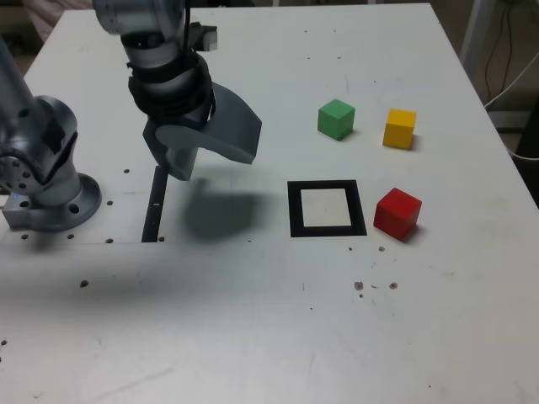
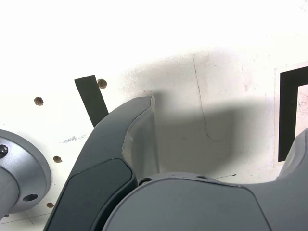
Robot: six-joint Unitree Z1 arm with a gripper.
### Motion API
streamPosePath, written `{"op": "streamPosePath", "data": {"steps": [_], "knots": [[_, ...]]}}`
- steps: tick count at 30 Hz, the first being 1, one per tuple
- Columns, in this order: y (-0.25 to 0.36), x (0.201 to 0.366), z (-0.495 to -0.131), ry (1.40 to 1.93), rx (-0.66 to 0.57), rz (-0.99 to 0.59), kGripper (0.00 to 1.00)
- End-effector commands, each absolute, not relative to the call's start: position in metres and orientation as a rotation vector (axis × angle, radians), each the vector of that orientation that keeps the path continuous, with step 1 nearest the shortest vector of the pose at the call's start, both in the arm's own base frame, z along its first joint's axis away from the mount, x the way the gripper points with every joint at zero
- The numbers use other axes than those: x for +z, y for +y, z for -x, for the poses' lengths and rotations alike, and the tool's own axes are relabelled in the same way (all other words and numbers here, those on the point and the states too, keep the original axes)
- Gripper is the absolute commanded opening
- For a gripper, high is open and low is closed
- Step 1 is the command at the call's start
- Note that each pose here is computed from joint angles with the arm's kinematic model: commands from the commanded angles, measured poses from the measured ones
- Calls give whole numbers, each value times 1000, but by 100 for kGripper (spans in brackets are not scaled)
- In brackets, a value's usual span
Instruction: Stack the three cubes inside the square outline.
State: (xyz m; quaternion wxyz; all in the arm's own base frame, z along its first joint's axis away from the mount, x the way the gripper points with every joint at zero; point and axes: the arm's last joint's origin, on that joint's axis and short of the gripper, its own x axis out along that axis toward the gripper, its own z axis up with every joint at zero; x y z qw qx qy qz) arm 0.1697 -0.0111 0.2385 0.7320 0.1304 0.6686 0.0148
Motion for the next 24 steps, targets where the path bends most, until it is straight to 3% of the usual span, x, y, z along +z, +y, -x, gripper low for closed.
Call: {"op": "streamPosePath", "data": {"steps": [1,24], "knots": [[-11,239,-168,1467,36,-287,99],[-12,240,-178,1472,40,-292,99]]}}
